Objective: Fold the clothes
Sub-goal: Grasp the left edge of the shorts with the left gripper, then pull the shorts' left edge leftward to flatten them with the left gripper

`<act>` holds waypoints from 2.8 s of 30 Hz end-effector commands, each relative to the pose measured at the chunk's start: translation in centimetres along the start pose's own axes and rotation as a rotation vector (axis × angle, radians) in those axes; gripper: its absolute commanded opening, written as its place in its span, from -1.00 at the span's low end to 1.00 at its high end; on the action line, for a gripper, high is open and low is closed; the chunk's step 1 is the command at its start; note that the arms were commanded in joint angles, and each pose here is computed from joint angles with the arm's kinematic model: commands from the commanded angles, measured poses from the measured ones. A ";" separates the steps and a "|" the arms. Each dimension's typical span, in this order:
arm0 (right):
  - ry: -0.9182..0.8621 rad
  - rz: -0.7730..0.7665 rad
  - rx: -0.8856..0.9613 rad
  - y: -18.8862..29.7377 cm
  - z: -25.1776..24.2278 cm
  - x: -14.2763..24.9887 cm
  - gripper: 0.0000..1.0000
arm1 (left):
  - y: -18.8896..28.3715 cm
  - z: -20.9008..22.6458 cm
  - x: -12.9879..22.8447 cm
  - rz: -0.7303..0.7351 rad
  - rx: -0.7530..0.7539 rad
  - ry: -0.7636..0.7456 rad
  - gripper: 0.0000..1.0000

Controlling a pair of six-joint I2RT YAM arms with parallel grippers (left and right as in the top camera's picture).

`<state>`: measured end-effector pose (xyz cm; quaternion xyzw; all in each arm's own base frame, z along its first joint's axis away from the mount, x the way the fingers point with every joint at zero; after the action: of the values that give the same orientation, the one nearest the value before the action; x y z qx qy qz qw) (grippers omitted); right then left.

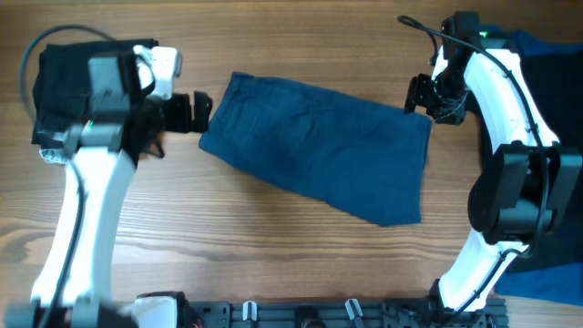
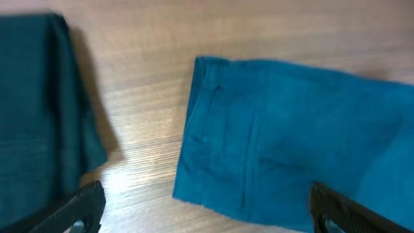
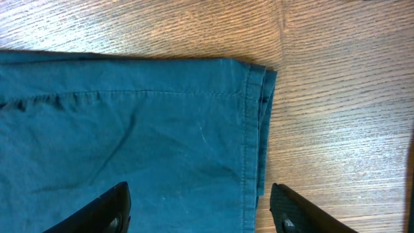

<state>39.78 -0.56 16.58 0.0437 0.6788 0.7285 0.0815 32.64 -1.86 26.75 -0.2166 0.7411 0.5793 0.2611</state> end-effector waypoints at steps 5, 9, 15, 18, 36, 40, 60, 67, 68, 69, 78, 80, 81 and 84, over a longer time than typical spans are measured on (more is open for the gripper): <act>0.003 -0.015 0.025 0.9 -0.3 0.1 0.42 | -11.4 2.2 4.8 0.369 0.061 0.093 0.25; 0.002 -0.015 0.025 0.9 -0.3 0.1 0.42 | -14.4 2.3 7.0 0.476 0.087 0.117 0.29; 0.003 -0.010 0.025 0.9 -0.3 0.2 0.43 | -15.2 2.5 7.9 0.512 0.086 0.126 0.28; 0.011 -0.010 0.025 0.9 -0.3 0.2 0.43 | -15.2 2.5 7.9 0.513 0.086 0.127 0.20; 0.024 0.004 0.027 0.8 -0.4 0.4 0.53 | -14.4 2.3 12.3 0.699 0.017 0.346 -0.45; 0.024 0.011 0.028 0.8 -0.4 0.5 0.55 | -13.4 2.1 13.4 0.786 -0.020 0.428 -0.43; 0.082 -0.071 0.014 0.9 -0.2 -0.8 0.72 | -11.8 1.3 1.4 0.457 0.036 0.310 0.64; 0.081 -0.065 0.015 0.3 -0.2 -0.7 0.82 | -14.3 0.4 -0.5 0.317 0.089 0.130 0.43; 0.082 -0.065 0.015 0.2 -0.2 -0.7 0.83 | -14.7 0.2 -0.6 0.309 0.094 0.118 0.38; 0.081 -0.065 0.015 0.2 -0.2 -0.7 0.84 | -15.2 -0.1 -0.6 0.302 0.101 0.094 0.32; 0.081 -0.061 0.016 0.2 -0.2 -0.6 0.84 | -20.0 -0.1 0.9 0.314 0.100 0.014 0.27; 0.081 -0.060 0.015 0.2 -0.2 -0.6 0.84 | -20.8 0.2 1.3 0.324 0.078 0.013 0.29; 0.081 -0.060 0.015 0.2 -0.2 -0.6 0.84 | -21.1 0.5 1.6 0.334 0.057 0.012 0.36; 0.081 -0.062 0.015 0.2 -0.2 -0.6 0.85 | -21.8 0.8 2.4 0.364 0.045 0.017 0.45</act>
<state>40.63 -0.66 16.43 -0.0012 0.6831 0.7264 0.0754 44.41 -6.48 9.88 -0.0875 0.7908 0.5856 0.1548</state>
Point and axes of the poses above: each gripper's point midway between its finger pads, its own y axis back along the fingers, its own z axis along the line the jaws close on, x = y × z, the point moved 8 cm from there along y, back along the fingers, and after that the axes turned 5 degrees about y, right-handed, at the moved point
